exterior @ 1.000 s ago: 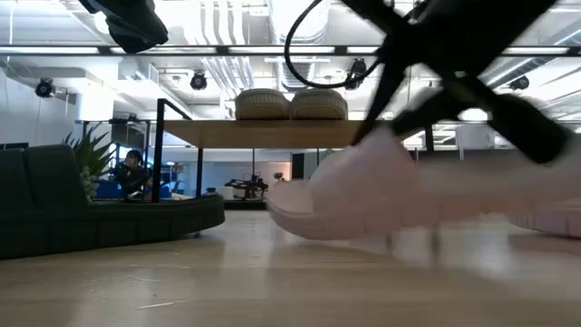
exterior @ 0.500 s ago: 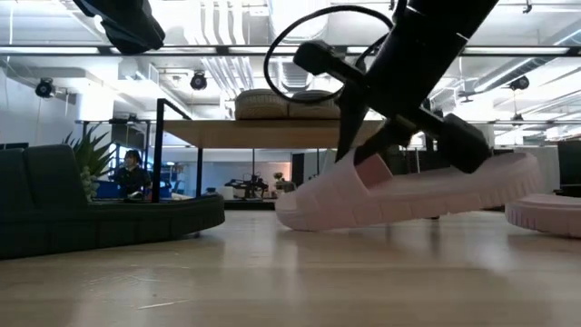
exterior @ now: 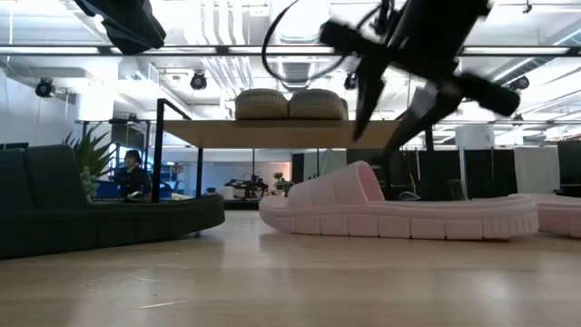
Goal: Pick and place slides into the shelf
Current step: Adjust the left pink slide
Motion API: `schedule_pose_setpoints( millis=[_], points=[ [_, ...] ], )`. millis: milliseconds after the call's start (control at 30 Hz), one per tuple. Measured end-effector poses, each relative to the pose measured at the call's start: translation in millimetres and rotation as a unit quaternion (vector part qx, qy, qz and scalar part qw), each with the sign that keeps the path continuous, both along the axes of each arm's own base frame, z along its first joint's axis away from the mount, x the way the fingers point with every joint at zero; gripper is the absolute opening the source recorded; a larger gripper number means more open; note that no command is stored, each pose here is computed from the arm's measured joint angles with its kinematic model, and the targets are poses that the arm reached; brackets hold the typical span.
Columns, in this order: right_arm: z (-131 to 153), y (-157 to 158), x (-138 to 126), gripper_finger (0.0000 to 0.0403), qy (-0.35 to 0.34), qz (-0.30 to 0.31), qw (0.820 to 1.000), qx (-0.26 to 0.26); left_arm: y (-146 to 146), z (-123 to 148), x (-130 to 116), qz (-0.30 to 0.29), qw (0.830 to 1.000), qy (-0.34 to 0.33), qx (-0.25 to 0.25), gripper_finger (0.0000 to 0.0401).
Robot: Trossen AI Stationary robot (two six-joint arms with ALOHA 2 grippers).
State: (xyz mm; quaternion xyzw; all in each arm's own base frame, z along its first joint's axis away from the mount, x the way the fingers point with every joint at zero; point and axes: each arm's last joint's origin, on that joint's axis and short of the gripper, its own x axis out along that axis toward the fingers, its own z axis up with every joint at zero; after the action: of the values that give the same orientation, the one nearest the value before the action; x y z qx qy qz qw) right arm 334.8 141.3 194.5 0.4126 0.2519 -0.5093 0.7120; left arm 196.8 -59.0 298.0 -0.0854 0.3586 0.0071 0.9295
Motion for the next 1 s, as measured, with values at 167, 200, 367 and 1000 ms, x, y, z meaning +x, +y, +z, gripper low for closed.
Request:
schedule_pose_setpoints(
  millis=[167,200,367,1000],
  points=[
    [14,-4,-18,0.0149,0.158,0.087,0.983,0.020,0,0,0,0.000,1.000,0.000,0.000,0.0008],
    [13,-5,-20,0.0139,0.183,0.099,0.978,0.027,0,0,0,0.000,1.000,-0.001,0.000,0.0008],
    [6,-6,-23,0.0062,0.214,0.116,0.969,0.052,0,0,0,0.001,1.000,0.000,0.000,0.0008],
    [-28,-12,-29,0.0012,0.210,0.105,0.965,0.116,0,-1,0,0.002,1.000,0.000,-0.001,0.0008]
  ],
)
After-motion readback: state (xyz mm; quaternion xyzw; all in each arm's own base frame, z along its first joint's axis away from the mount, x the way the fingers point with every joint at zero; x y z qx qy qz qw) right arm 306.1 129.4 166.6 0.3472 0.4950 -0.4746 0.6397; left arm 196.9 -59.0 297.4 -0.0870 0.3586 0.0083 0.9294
